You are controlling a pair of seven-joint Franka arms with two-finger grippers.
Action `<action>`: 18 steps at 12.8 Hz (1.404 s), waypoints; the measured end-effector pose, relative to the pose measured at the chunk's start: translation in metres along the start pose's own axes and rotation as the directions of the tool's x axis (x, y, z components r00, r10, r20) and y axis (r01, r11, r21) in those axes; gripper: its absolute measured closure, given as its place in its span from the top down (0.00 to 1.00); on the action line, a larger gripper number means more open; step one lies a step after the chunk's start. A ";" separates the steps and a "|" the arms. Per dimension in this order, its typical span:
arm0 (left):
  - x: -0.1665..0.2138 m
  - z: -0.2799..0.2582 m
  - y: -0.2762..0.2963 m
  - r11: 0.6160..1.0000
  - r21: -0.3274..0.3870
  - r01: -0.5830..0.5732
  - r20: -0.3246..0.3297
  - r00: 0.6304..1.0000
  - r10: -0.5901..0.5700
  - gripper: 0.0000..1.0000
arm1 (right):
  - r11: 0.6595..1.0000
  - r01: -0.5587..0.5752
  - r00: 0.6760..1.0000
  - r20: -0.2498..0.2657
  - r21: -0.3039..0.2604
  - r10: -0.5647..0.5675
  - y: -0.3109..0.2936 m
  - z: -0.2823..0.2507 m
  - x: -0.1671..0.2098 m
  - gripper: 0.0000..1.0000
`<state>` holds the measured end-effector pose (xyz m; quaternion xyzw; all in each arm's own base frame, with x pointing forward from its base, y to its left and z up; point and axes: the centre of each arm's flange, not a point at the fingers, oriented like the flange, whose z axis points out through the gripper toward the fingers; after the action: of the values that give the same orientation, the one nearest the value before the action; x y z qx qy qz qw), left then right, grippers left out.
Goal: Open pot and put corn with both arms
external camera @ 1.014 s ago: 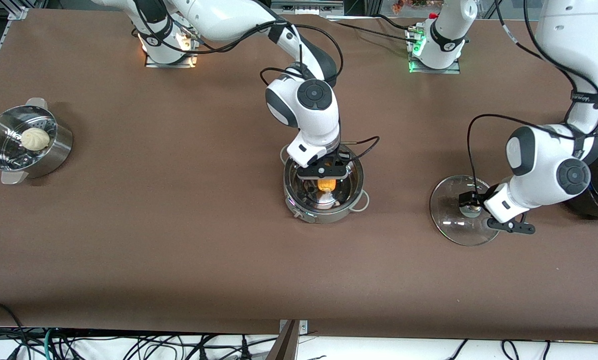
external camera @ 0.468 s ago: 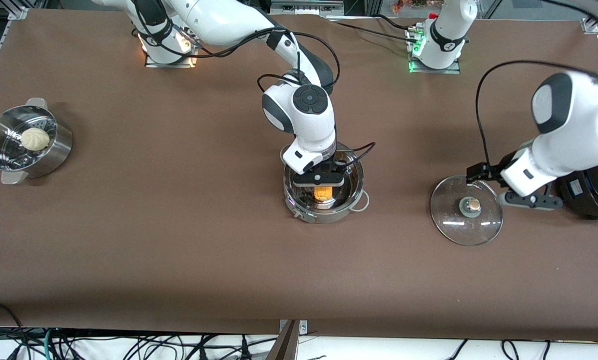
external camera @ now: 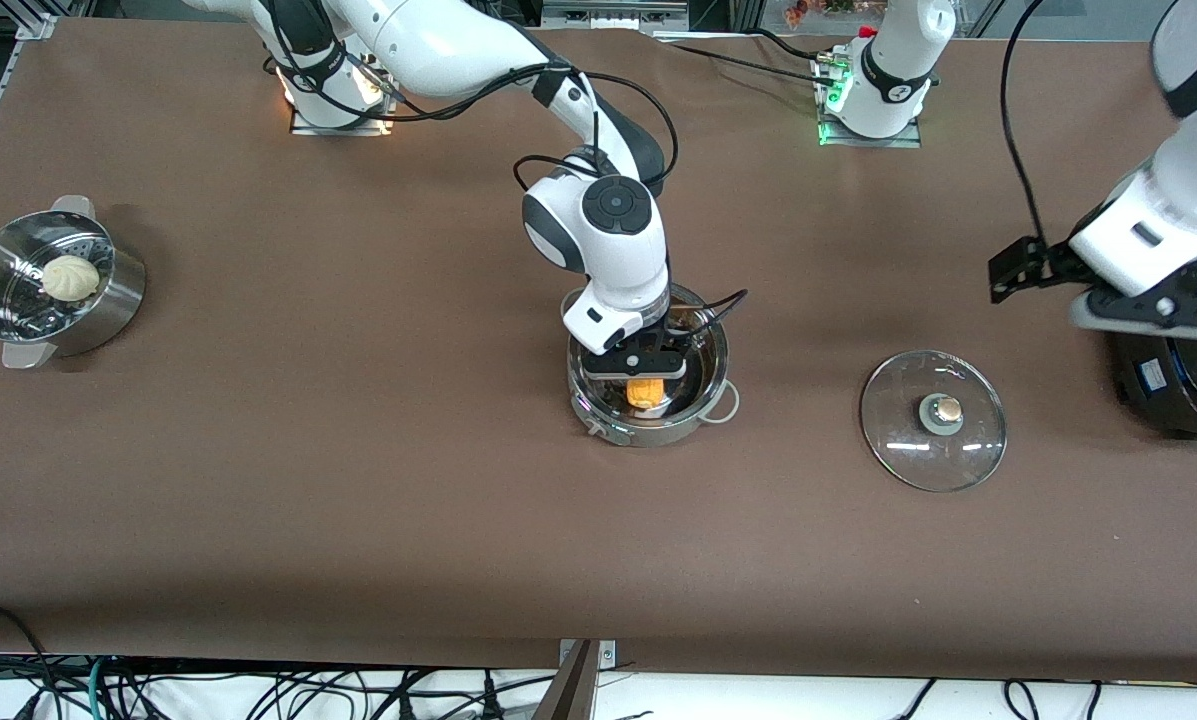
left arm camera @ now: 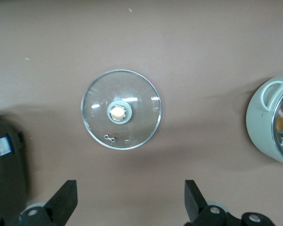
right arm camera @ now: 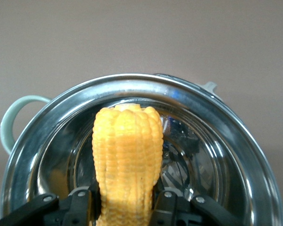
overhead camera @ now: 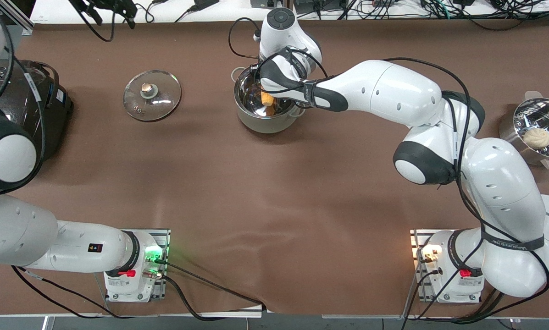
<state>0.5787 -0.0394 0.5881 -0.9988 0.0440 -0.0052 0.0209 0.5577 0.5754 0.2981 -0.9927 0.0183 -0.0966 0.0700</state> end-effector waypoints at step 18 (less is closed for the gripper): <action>-0.033 0.001 -0.014 0.988 -0.056 0.141 0.030 0.990 -0.140 1.00 | 0.980 0.071 0.997 0.007 -0.184 -0.071 0.046 -0.077 0.044 1.00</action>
<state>0.5473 -0.0230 0.5874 -0.9996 -0.0267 0.0078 -0.0081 0.5844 0.5174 0.3747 -0.9950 -0.0083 -0.0966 -0.0258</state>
